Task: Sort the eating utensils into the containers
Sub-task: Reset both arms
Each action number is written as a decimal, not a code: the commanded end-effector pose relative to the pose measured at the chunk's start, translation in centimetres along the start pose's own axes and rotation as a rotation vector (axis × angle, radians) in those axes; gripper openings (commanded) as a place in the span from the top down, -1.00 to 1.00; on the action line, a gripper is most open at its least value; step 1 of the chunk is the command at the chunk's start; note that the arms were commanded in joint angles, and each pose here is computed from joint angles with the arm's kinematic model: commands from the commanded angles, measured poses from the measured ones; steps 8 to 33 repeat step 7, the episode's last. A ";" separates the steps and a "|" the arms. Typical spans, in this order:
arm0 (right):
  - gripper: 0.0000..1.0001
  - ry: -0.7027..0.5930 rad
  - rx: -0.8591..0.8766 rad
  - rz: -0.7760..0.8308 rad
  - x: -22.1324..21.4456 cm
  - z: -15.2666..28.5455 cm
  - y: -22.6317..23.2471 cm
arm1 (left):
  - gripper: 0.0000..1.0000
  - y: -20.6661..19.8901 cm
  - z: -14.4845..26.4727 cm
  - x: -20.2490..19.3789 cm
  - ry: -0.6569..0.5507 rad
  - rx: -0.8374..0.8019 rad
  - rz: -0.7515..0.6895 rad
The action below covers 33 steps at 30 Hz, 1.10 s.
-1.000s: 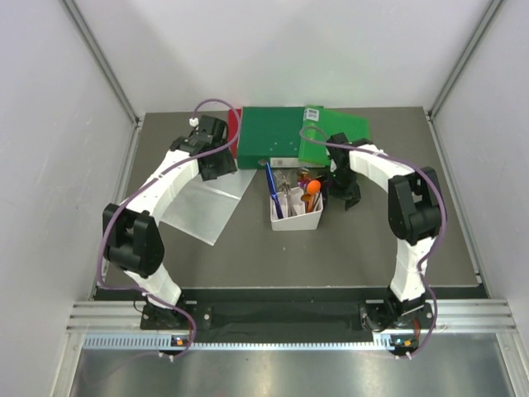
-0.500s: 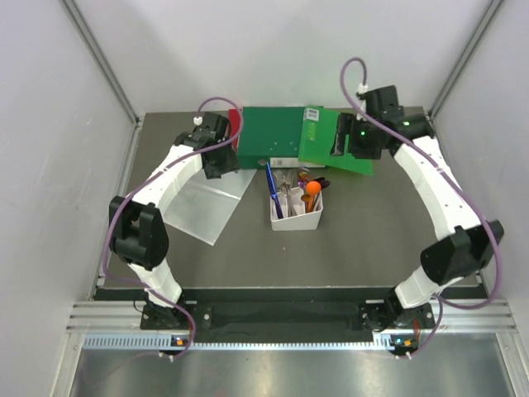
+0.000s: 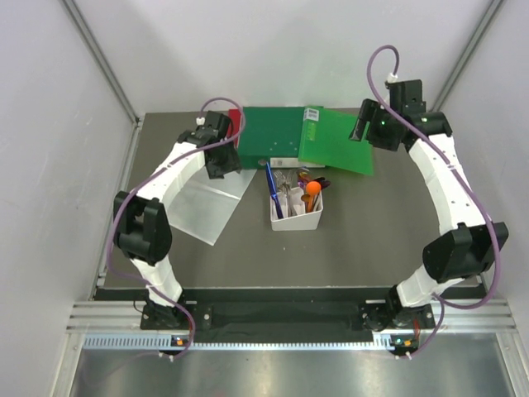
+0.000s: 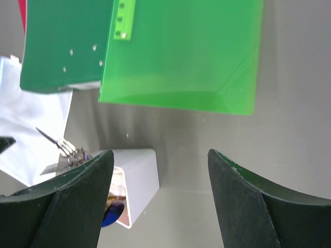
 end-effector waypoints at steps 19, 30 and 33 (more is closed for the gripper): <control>-0.46 -0.043 0.082 -0.045 1.7 -0.8 0.3 | -0.12 -0.7 0.6 1.1 0.006 -0.050 -0.004; -0.46 -0.043 0.082 -0.045 1.7 -0.8 0.3 | -0.12 -0.7 0.6 1.1 0.006 -0.050 -0.004; -0.46 -0.043 0.082 -0.045 1.7 -0.8 0.3 | -0.12 -0.7 0.6 1.1 0.006 -0.050 -0.004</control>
Point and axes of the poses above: each gripper's point midway between its finger pads, its own z axis back along the fingers, its own y axis along the line the jaws close on, x = y × z, the point moved 10 cm from there along z, back along the fingers, and after that the axes turned 12 degrees about -z, right-handed, at the moved point
